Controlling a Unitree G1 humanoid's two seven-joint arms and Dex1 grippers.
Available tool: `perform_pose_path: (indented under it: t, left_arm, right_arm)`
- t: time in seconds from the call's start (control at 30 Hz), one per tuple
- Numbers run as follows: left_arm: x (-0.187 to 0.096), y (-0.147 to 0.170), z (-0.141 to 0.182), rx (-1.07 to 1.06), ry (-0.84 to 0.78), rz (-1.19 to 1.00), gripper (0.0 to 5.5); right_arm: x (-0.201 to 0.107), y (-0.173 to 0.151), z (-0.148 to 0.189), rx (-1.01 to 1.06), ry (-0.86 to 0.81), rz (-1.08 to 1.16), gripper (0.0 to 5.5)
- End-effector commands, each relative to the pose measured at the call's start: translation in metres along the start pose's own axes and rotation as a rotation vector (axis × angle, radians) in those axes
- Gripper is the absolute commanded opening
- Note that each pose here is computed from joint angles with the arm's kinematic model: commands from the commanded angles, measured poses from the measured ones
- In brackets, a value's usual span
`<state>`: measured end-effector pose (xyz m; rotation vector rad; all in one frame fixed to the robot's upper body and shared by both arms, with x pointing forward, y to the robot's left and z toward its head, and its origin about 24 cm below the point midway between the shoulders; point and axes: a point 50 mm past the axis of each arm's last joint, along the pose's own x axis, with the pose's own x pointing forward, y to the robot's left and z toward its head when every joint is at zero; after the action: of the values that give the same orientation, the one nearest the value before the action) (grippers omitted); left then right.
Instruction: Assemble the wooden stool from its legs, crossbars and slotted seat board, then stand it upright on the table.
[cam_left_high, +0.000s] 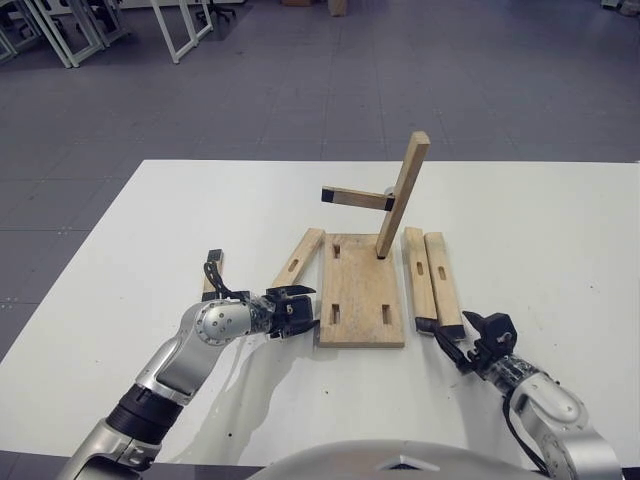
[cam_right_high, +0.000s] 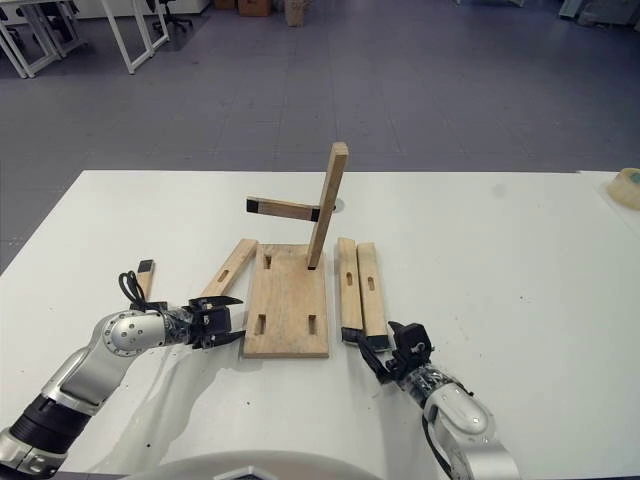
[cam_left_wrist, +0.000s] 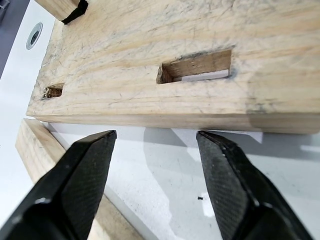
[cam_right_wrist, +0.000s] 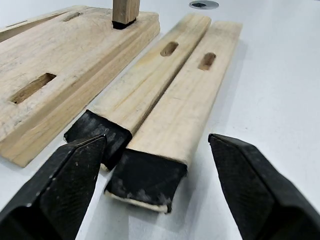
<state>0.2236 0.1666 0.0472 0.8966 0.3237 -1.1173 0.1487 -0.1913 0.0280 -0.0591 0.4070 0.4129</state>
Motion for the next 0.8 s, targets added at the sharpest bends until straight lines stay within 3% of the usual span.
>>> perform_pose_path:
  t: [0.03,0.3,0.6,0.8]
  left_arm:
    - [-0.002,-0.007,-0.009,-0.03,0.044,-0.015,2.99]
    - [-0.001,-0.008,-0.009,-0.04,0.044,-0.014,2.99]
    - [0.0,-0.005,-0.009,-0.035,0.041,-0.015,2.99]
    - [0.0,-0.001,-0.01,-0.033,0.042,-0.01,2.99]
  right_arm:
    - [-0.008,-0.014,-0.012,-0.046,0.075,-0.042,3.77]
    - [-0.005,-0.025,-0.015,-0.012,0.07,-0.132,3.77]
    - [0.027,-0.018,-0.01,0.154,-0.004,-0.28,3.77]
    - [0.028,-0.022,-0.025,0.062,0.065,-0.324,2.55]
